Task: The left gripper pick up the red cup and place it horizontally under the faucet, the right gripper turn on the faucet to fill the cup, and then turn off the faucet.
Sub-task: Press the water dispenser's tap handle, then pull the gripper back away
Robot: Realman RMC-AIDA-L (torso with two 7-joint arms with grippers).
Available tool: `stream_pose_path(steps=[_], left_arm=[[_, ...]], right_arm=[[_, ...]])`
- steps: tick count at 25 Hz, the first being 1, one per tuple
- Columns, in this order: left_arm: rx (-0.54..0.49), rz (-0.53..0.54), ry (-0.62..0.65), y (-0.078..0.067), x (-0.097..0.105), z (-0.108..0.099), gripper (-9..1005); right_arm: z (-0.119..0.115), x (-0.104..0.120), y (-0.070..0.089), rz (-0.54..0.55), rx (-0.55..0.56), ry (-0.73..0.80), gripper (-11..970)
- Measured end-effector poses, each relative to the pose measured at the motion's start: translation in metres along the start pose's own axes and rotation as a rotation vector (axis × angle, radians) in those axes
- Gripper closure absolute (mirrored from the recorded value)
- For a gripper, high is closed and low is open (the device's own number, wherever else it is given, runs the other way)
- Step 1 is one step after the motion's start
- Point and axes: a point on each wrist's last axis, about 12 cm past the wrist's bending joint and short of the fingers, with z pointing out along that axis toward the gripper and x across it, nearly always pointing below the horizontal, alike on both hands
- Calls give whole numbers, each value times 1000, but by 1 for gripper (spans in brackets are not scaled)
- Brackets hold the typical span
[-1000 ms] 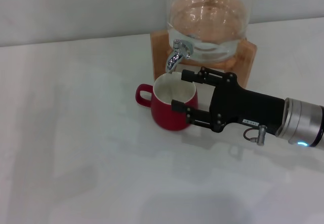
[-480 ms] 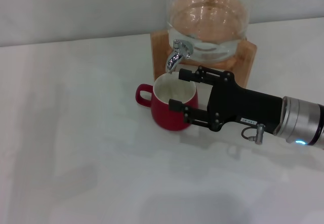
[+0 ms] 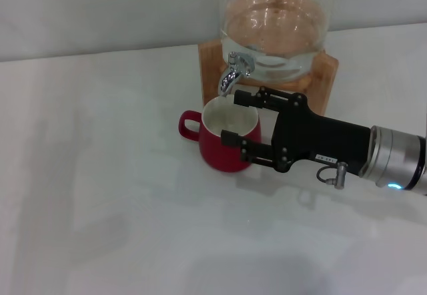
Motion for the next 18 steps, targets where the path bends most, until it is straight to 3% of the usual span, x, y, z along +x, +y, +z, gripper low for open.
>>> stream_pose_path(steps=[18], left_arm=[[7, -2, 4, -2, 0, 0, 259]], right_arm=[[4, -1, 0, -3, -15, -1, 286]])
